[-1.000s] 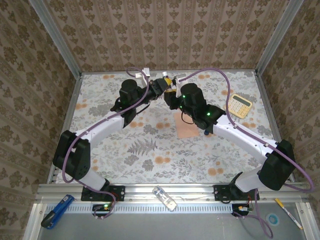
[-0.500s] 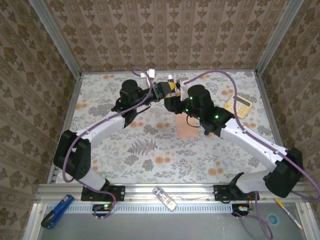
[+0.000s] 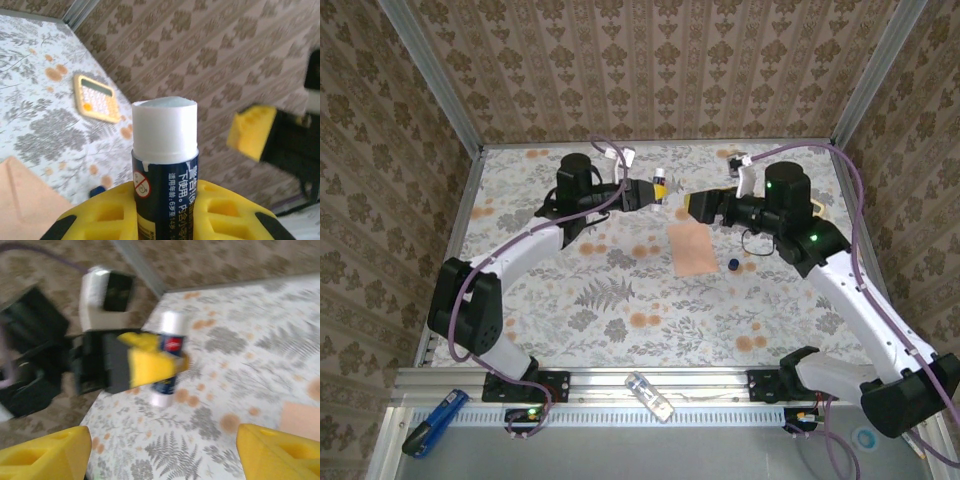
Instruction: Place the letter into the envelope and seal it
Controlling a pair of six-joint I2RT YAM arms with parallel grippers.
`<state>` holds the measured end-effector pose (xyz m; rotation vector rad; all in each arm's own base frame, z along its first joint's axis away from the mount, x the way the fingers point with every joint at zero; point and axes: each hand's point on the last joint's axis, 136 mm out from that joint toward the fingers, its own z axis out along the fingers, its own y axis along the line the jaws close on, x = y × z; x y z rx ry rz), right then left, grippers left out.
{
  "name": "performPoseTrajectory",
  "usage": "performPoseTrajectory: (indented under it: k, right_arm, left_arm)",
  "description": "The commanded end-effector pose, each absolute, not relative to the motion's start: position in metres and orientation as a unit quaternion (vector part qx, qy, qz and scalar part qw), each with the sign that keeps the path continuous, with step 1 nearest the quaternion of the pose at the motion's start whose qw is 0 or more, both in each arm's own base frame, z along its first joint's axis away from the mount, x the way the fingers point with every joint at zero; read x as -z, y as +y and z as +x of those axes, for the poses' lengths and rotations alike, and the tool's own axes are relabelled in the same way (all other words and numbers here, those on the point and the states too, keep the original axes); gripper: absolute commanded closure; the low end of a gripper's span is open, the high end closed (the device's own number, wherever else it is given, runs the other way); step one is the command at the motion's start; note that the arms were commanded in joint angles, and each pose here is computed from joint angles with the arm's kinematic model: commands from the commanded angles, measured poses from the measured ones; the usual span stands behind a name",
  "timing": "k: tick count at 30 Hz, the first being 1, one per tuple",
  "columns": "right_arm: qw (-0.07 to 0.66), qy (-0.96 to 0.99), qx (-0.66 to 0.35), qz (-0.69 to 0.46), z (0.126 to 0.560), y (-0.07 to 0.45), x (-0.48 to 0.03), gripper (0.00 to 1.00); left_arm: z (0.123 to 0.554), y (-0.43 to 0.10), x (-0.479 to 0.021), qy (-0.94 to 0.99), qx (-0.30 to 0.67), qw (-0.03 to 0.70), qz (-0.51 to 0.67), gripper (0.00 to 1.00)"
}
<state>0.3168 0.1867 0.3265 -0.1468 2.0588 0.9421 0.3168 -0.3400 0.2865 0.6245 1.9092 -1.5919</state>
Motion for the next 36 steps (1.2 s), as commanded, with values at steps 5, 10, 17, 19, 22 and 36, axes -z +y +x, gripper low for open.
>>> performPoseTrajectory:
  k: [5, 10, 17, 19, 22, 36]
  right_arm:
    - [0.291, 0.908, -0.279, 0.111, 0.330, 0.130, -0.231, 0.20]
    - [0.257, 0.939, -0.187, 0.132, 0.331, 0.105, -0.193, 0.19]
    - [0.207, 0.960, -0.114, 0.149, 0.325, 0.085, -0.153, 0.21]
    - [0.187, 0.965, -0.103, 0.152, 0.325, 0.083, -0.138, 0.22]
    - [0.172, 0.969, -0.088, 0.152, 0.323, 0.080, -0.125, 0.25]
    - [0.119, 0.982, -0.045, 0.142, 0.316, 0.071, -0.081, 0.34]
  left_arm:
    - [0.296, -0.326, -0.236, 0.737, 0.427, 0.360, 0.381, 1.00]
    - [0.290, -0.321, -0.216, 0.740, 0.355, 0.395, 0.412, 1.00]
    - [0.282, -0.324, -0.199, 0.733, 0.286, 0.423, 0.450, 0.96]
    - [0.281, -0.323, -0.198, 0.728, 0.272, 0.432, 0.456, 0.96]
    - [0.278, -0.324, -0.195, 0.722, 0.253, 0.442, 0.469, 0.96]
    - [0.259, -0.330, -0.182, 0.695, 0.239, 0.447, 0.510, 0.93]
